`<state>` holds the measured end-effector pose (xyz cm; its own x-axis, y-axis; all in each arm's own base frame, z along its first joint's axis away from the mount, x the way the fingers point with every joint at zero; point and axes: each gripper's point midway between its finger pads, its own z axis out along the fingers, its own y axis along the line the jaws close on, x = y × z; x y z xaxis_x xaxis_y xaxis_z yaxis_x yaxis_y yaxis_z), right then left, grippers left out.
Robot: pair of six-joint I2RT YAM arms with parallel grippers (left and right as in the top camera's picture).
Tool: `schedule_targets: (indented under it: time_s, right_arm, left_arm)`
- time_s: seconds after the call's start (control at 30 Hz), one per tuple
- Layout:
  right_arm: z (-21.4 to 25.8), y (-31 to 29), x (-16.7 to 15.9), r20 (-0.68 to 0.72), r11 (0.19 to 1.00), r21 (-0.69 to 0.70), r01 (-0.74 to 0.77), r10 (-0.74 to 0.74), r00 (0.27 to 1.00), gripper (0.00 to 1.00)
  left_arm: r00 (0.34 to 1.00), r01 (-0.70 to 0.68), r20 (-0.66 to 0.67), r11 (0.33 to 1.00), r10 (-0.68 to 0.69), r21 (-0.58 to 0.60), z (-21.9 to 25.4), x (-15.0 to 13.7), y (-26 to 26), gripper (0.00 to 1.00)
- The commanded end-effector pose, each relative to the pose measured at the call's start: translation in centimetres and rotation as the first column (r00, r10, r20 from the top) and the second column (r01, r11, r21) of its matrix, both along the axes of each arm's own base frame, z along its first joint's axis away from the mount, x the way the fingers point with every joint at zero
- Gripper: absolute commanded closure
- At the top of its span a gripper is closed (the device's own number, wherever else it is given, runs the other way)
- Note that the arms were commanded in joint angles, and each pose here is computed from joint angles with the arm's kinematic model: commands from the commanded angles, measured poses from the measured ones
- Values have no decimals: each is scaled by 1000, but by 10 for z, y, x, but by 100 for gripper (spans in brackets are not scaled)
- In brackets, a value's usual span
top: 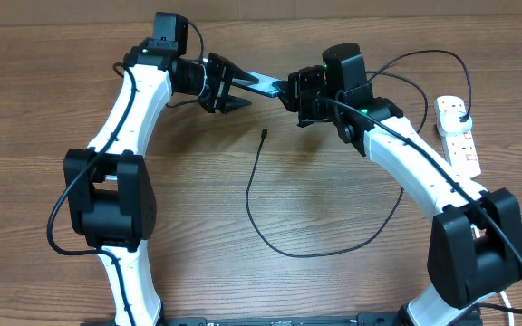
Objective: Plug charger to phone and switch on socket
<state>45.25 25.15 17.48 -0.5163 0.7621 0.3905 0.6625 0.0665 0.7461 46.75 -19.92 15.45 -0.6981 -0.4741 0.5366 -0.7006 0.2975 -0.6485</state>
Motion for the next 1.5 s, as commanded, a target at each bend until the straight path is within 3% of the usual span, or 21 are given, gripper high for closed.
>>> schedule_targets:
  time_s: [0.0,0.53,0.8,0.93,1.1,1.2,1.27,1.37,1.47]
  right_arm:
    - [41,11,-5,42,997,78,1,-5,999,96]
    - [49,33,-18,4,985,162,-52,52,999,96]
    - [49,35,-21,-2,984,168,-65,67,998,96]
    - [50,35,-22,0,983,167,-72,73,997,96]
    - [49,33,-21,52,987,122,-107,102,993,77]
    - [48,23,-13,139,991,39,-131,124,982,51]
    - [44,4,-3,250,981,-100,-169,189,950,41]
    - [31,-20,1,288,949,-243,-203,271,918,34]
    - [17,-38,-2,291,898,-364,-247,362,886,37]
  left_arm:
    - [997,-60,-47,998,61,18,3,4,0,55]
    - [985,-130,-108,989,137,67,-5,7,2,67]
    - [978,-149,-135,987,157,63,-5,7,2,94]
    - [978,-151,-137,987,158,63,-5,7,2,96]
    - [982,-147,-114,987,153,62,-4,10,3,96]
    - [992,-127,-20,990,128,56,0,20,9,96]
    - [993,-103,60,993,99,66,2,26,21,96]
    - [989,-79,134,993,67,85,2,30,34,96]
    - [984,-49,175,998,40,46,9,31,43,96]
